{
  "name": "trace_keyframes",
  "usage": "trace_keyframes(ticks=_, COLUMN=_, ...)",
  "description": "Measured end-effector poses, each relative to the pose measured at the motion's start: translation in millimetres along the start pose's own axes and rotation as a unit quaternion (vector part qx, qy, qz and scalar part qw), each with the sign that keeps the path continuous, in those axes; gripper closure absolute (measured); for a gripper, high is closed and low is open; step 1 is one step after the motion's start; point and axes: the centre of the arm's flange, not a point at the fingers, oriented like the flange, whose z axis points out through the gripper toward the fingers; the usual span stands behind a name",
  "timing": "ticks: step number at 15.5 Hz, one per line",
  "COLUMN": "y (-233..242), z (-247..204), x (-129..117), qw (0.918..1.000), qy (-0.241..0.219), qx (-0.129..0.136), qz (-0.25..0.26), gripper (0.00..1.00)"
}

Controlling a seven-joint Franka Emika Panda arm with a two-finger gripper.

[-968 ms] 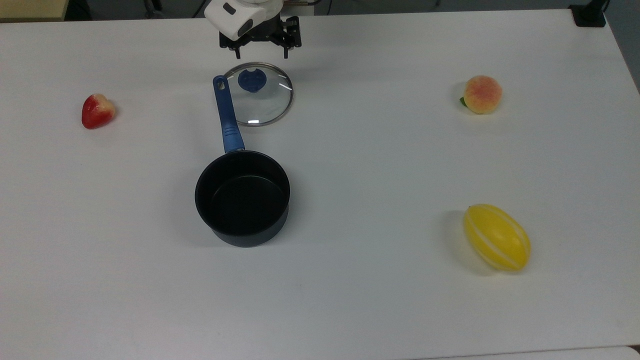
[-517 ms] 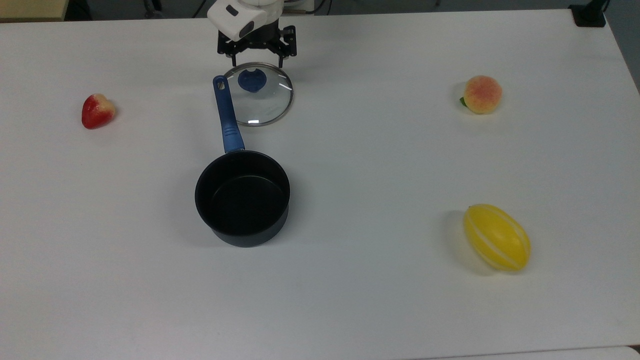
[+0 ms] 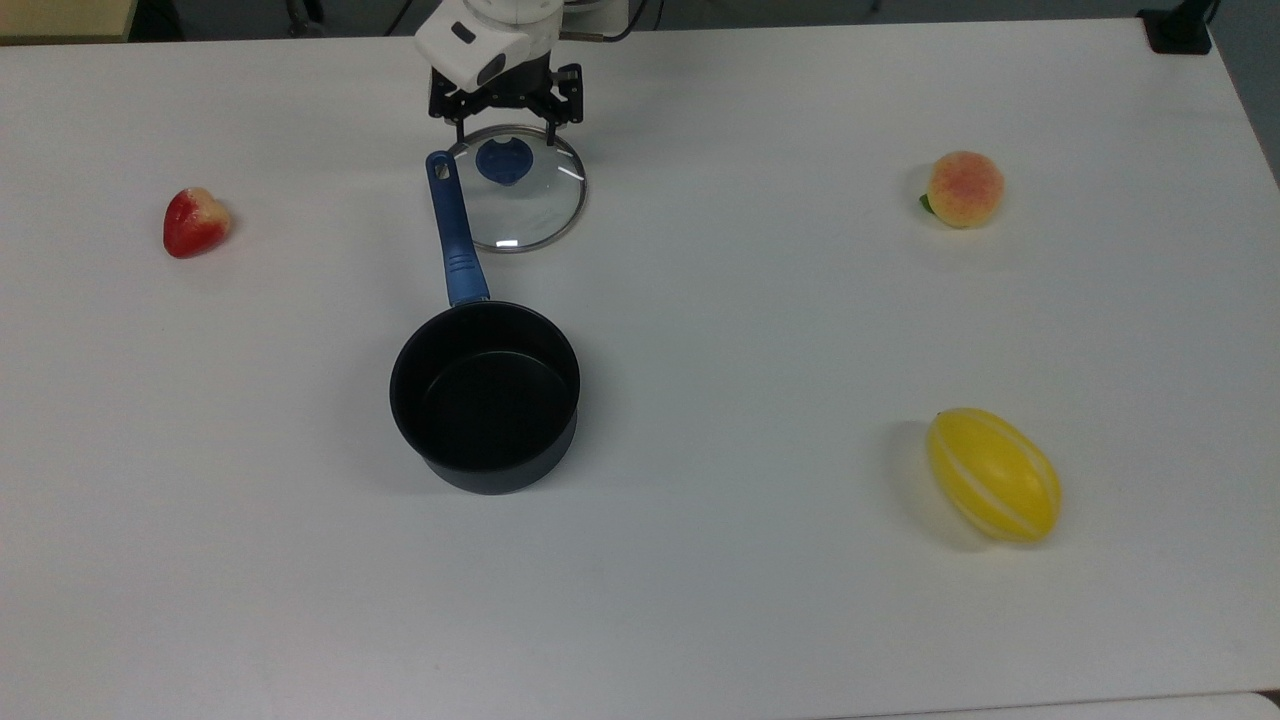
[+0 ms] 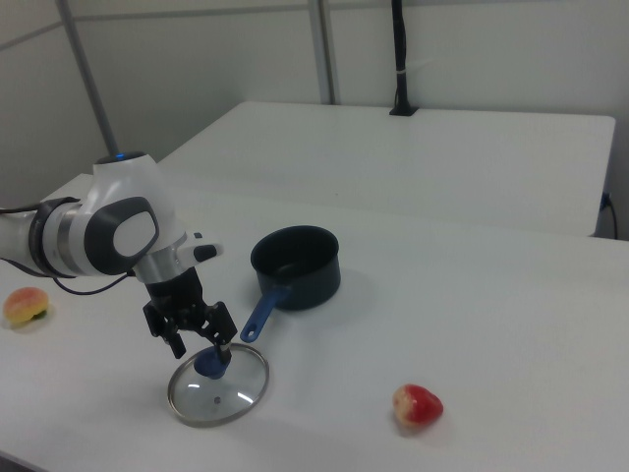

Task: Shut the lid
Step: 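Move the gripper over the glass lid's blue knob and lower, then close the gripper on the blue knob of the glass lid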

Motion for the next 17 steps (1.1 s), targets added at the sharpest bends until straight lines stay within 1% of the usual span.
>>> trace_keyframes(ticks=4, y=-0.9, z=8.6, x=2.6, qw=1.0, qy=0.0, qx=-0.01, qz=-0.002, gripper=0.03)
trace_keyframes(ticks=6, y=-1.6, z=14.0, x=4.2, qw=0.9999, qy=-0.001, qx=-0.014, qz=0.001, gripper=0.08)
trace_keyframes(ticks=8, y=-2.4, z=16.8, x=5.8, qw=0.9999, qy=0.001, qx=-0.013, qz=0.001, gripper=0.1)
trace_keyframes(ticks=9, y=-2.7, z=18.5, x=6.4, qw=0.9999, qy=0.001, qx=-0.013, qz=0.001, gripper=0.15)
trace_keyframes(ticks=10, y=-3.2, z=20.9, x=7.0, qw=0.9999, qy=0.0, qx=-0.013, qz=0.001, gripper=0.17)
trace_keyframes(ticks=12, y=-3.2, z=21.8, x=7.8, qw=0.9999, qy=0.0, qx=-0.014, qz=0.001, gripper=0.35)
trace_keyframes(ticks=17, y=-3.1, z=21.9, x=7.9, qw=0.9999, qy=0.0, qx=-0.014, qz=0.001, gripper=0.35)
